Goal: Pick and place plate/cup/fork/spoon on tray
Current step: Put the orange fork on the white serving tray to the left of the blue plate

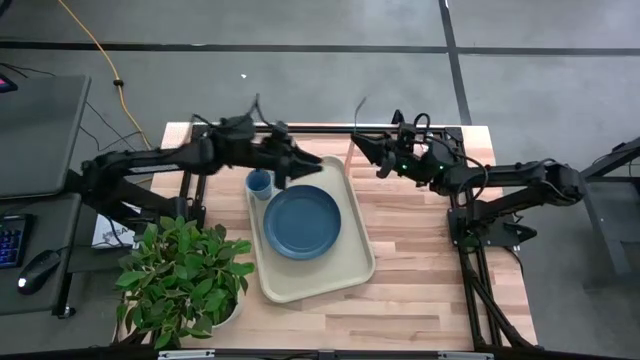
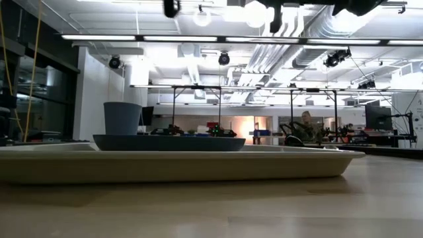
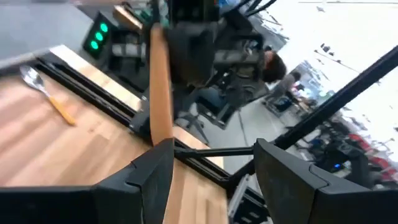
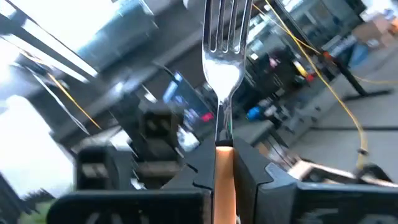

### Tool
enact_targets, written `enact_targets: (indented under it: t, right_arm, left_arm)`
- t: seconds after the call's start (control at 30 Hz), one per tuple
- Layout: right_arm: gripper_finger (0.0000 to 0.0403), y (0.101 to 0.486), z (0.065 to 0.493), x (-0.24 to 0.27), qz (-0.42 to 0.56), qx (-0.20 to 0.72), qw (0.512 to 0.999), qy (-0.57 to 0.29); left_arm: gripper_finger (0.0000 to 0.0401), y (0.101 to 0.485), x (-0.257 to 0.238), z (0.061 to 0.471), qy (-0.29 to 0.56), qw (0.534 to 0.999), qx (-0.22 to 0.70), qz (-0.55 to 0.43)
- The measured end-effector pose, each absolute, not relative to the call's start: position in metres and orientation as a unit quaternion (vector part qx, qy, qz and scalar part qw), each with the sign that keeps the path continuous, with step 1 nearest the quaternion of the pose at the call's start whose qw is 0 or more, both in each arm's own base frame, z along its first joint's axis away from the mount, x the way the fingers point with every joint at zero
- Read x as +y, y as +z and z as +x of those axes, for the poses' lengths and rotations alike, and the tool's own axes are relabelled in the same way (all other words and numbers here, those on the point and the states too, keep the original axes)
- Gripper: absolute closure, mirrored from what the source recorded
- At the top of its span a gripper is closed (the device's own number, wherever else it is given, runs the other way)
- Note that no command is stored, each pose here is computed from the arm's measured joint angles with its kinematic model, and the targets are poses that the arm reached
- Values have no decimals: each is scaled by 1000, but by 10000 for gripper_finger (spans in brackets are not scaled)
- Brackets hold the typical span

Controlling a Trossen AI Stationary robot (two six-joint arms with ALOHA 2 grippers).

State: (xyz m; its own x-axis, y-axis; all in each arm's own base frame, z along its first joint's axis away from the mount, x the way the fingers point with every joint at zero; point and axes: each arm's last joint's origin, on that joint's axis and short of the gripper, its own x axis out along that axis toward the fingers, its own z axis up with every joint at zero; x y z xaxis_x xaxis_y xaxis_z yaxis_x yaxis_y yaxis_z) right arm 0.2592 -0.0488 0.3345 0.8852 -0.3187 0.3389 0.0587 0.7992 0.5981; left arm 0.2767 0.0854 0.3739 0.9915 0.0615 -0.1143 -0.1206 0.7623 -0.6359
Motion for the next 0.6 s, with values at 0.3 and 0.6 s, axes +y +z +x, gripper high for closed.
enact_targets:
  t: [0.3, 0.6]
  right_arm:
    - [393, 338, 258, -47, 321, -240, 912, -90]
    - [393, 339, 259, -41, 330, -243, 908, -92]
  left_arm:
    - [197, 343, 94, 324, 35, 921, 24, -387]
    - [197, 332, 99, 337, 31, 916, 10, -399]
